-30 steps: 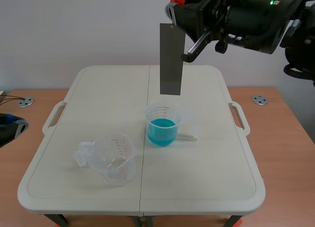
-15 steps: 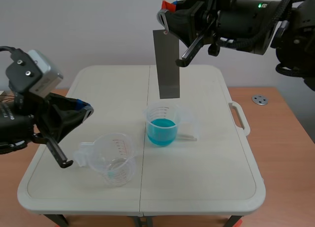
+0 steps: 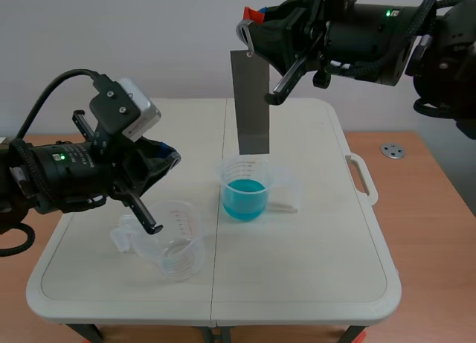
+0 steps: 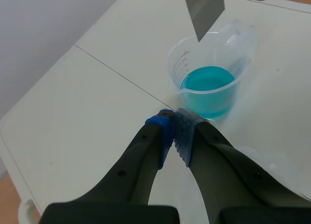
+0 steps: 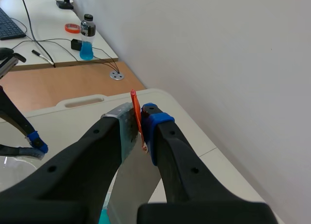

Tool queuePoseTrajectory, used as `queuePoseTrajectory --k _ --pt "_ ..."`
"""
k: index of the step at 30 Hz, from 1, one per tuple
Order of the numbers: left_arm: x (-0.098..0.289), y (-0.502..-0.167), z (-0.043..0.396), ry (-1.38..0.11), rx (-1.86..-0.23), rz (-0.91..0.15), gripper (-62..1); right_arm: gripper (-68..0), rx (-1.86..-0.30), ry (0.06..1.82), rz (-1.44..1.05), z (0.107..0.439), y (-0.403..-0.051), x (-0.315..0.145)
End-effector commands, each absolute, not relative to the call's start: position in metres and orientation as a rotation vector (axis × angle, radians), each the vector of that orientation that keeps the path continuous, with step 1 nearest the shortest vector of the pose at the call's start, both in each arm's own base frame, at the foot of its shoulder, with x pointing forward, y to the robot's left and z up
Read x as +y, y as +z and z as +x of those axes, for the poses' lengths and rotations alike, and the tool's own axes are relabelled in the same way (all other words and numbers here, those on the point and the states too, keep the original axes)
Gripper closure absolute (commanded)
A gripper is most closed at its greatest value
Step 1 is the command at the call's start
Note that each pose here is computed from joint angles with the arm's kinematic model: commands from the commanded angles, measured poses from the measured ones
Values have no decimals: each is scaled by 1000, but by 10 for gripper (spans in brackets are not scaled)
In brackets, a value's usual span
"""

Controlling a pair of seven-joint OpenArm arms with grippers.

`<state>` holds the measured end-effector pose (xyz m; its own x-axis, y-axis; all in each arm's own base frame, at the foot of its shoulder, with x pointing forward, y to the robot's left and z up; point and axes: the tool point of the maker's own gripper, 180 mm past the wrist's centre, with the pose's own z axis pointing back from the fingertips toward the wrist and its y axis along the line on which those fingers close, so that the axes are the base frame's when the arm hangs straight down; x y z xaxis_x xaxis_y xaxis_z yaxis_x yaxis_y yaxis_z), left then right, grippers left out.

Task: Hold the metal plate by the orange handle, dip it into the blue solution, take it out and point at it, then put the plate back in the beaker on the left.
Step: 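Point at the plate with the left hand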

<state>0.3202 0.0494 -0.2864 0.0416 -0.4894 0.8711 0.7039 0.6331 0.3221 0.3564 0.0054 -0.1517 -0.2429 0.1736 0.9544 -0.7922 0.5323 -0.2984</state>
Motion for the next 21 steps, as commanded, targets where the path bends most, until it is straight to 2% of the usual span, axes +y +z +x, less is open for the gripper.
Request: queuePoseTrajectory --k 1,5,12,21 --pt "48 -278 327 -924 -1255 -204 -29 -11 -1615 990 549 360 -134 4" --pt "47 -285 336 -926 -1240 -179 -29 -11 -1615 990 549 360 -134 4" --pt "35 -293 348 -930 -1228 -210 -29 -11 -1615 990 550 360 -134 4" --pt "13 -296 351 -1001 -1220 -207 -29 -11 -1616 989 551 360 -134 5"
